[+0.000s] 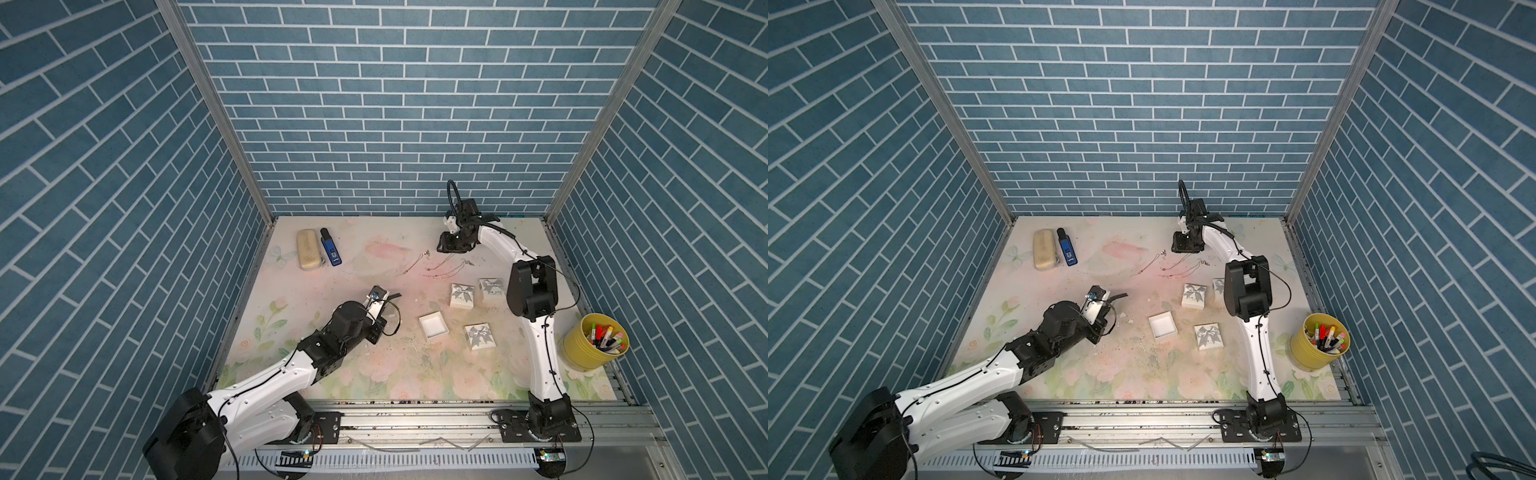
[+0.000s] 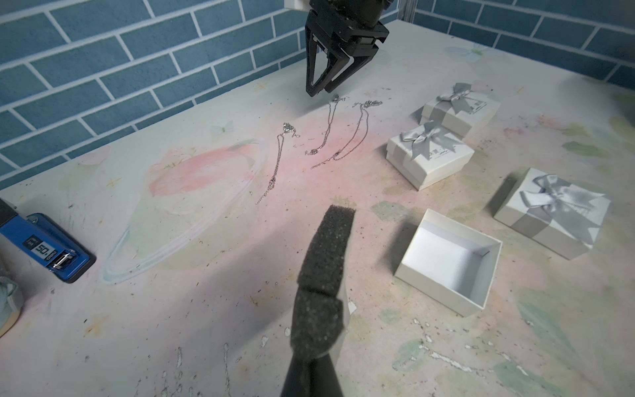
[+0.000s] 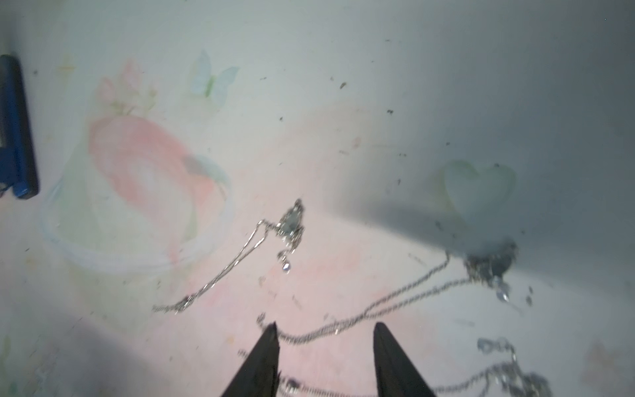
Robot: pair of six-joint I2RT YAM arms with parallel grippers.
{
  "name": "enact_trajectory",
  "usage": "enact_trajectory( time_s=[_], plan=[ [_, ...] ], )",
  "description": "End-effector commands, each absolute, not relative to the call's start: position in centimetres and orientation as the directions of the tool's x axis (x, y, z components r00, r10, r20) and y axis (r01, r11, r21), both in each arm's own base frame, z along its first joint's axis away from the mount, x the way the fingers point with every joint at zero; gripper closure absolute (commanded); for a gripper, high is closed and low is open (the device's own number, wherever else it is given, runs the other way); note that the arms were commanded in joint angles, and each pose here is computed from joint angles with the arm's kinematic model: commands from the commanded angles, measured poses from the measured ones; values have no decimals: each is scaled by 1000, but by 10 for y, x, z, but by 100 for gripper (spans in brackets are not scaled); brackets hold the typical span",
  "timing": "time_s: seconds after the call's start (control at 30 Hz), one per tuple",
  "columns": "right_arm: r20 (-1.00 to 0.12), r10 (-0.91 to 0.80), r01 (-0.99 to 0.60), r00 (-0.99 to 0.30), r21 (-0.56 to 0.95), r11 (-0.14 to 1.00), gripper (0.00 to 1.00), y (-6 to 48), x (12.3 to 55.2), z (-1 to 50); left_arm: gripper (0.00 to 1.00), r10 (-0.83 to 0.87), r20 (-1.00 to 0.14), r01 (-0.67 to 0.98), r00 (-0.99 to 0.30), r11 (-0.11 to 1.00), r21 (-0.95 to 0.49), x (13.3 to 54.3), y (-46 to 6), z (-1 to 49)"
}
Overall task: Take the necklace out of the lift-off lid jewelry box
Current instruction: Place the necklace at the center of the board, then place the inner lining in the jewelry box.
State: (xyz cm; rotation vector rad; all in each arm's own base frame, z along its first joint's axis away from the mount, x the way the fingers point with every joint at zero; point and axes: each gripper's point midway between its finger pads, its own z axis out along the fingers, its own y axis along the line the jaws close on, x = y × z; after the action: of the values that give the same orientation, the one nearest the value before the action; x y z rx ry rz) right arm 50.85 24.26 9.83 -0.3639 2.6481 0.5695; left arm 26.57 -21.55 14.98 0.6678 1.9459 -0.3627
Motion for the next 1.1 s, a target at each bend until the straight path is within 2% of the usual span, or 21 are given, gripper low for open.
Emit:
enact_trajectory(
  time_s=[0.0, 0.13, 0.37, 0.63, 0.77, 0.93, 1.07],
  plan=[
    [-570, -113, -391, -814, 394, 832, 53, 250, 490, 163, 100, 208, -926, 632, -316, 774, -42, 268, -233, 187],
    [-617, -74, -432, -783, 454, 779, 52, 248, 449, 194, 100, 147, -938, 670, -314, 735, -109, 269, -249, 214],
    [-709, 0, -566, -705, 563, 603, 50, 250, 368, 260, 100, -13, -954, 710, -299, 665, -232, 272, -271, 260],
    [-776, 22, -712, -631, 590, 381, 39, 261, 288, 308, 100, -172, -931, 728, -322, 584, -359, 274, -285, 298],
    [-766, 26, -725, -642, 618, 305, 33, 266, 270, 313, 100, -206, -921, 749, -330, 537, -388, 273, -293, 308],
    [-757, -21, -739, -652, 630, 237, 30, 283, 256, 313, 100, -241, -912, 765, -332, 497, -410, 271, -298, 312],
    [-746, -28, -732, -665, 644, 222, 30, 293, 261, 310, 100, -251, -906, 783, -340, 458, -421, 267, -301, 312]
  ],
)
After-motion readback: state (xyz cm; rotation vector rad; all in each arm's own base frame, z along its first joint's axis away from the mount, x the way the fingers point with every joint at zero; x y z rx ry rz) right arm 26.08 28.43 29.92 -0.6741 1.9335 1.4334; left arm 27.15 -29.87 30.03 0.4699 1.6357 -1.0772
